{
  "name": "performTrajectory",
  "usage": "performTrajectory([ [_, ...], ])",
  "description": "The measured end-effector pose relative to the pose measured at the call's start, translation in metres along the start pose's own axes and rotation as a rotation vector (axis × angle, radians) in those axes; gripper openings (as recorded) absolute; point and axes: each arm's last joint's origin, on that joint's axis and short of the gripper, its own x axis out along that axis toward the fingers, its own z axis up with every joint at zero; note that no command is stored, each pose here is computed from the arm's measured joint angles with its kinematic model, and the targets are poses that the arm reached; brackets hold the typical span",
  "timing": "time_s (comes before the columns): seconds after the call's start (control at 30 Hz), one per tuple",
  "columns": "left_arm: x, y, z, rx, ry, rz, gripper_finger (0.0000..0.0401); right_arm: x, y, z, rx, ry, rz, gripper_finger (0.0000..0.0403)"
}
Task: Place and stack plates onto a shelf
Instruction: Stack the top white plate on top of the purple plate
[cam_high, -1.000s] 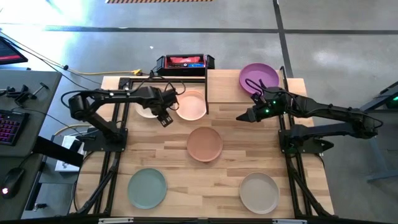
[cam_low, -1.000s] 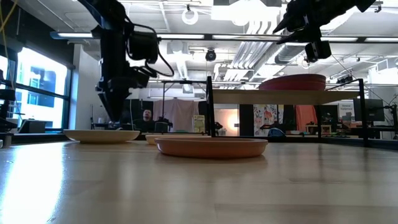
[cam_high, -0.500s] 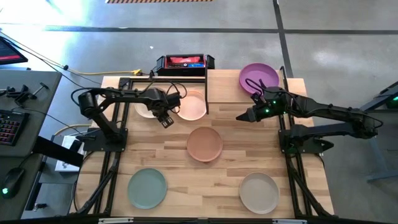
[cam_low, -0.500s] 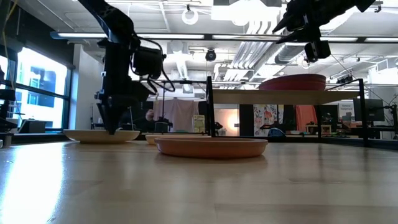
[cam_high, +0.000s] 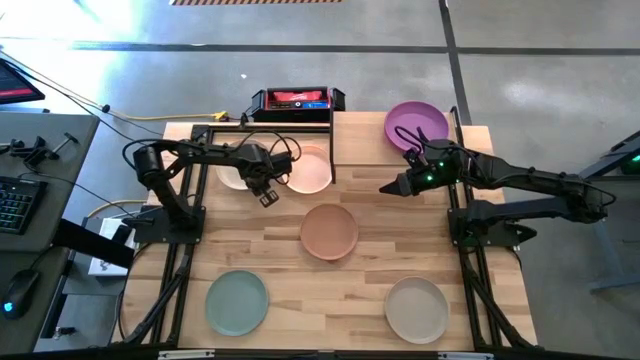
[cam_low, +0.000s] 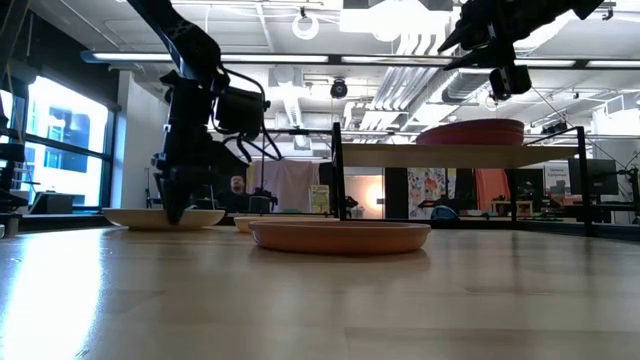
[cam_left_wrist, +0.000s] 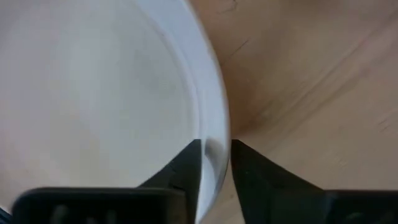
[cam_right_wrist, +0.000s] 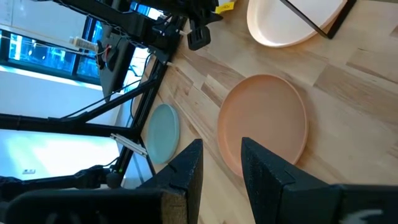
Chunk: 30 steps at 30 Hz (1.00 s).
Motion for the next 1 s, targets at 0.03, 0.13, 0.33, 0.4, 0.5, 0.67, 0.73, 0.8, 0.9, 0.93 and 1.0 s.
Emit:
performTrajectory([
  [0.03, 0.0, 0.0, 0.0, 0.006, 0.0, 0.0, 0.0056, 0.0, 0.0, 0.0, -0.004, 0.0, 0.0, 0.0091],
  [0.13, 0.0, 0.0, 0.0, 0.019, 0.0, 0.005, 0.0016, 0.0, 0.0, 0.0, -0.006, -0.002, -0.001, 0.0091],
  [0.33, -0.001, 0.001, -0.006, 0.039, 0.053, 0.032, 0.0009, 0.0, 0.0, 0.0, -0.006, -0.007, -0.005, 0.0091],
  [0.4, -0.002, 0.0, -0.01, 0.055, 0.083, 0.042, 0.0004, 0.0, 0.0, 0.0, -0.006, -0.007, -0.005, 0.0091],
  [0.5, -0.008, -0.003, -0.016, 0.089, 0.099, 0.048, 0.0003, 0.0, 0.0, 0.0, -0.006, -0.007, -0.005, 0.0091],
  [0.67, -0.026, -0.012, -0.028, 0.147, 0.064, 0.042, 0.0002, 0.0, 0.0, 0.0, -0.006, -0.007, -0.005, 0.0091],
  [0.73, -0.036, -0.016, -0.035, 0.174, 0.043, 0.04, 0.0002, 0.0, 0.0, 0.0, -0.002, -0.007, -0.005, 0.0091],
  [0.8, -0.046, -0.02, -0.042, 0.203, 0.014, 0.035, 0.0002, 0.0, 0.0, 0.0, 0.005, -0.007, -0.004, 0.0091],
  [0.9, -0.063, -0.025, -0.056, 0.274, -0.04, 0.026, 0.0001, 0.0, 0.002, 0.001, 0.01, -0.018, 0.013, 0.0091],
  [0.93, -0.068, -0.026, -0.06, 0.295, -0.056, 0.023, 0.0001, 0.0, 0.002, 0.002, 0.025, -0.024, 0.019, 0.0091],
  [1.0, -0.077, -0.03, -0.07, 0.357, -0.091, 0.015, 0.0001, 0.0, 0.004, 0.003, 0.038, -0.041, 0.031, 0.0091],
])
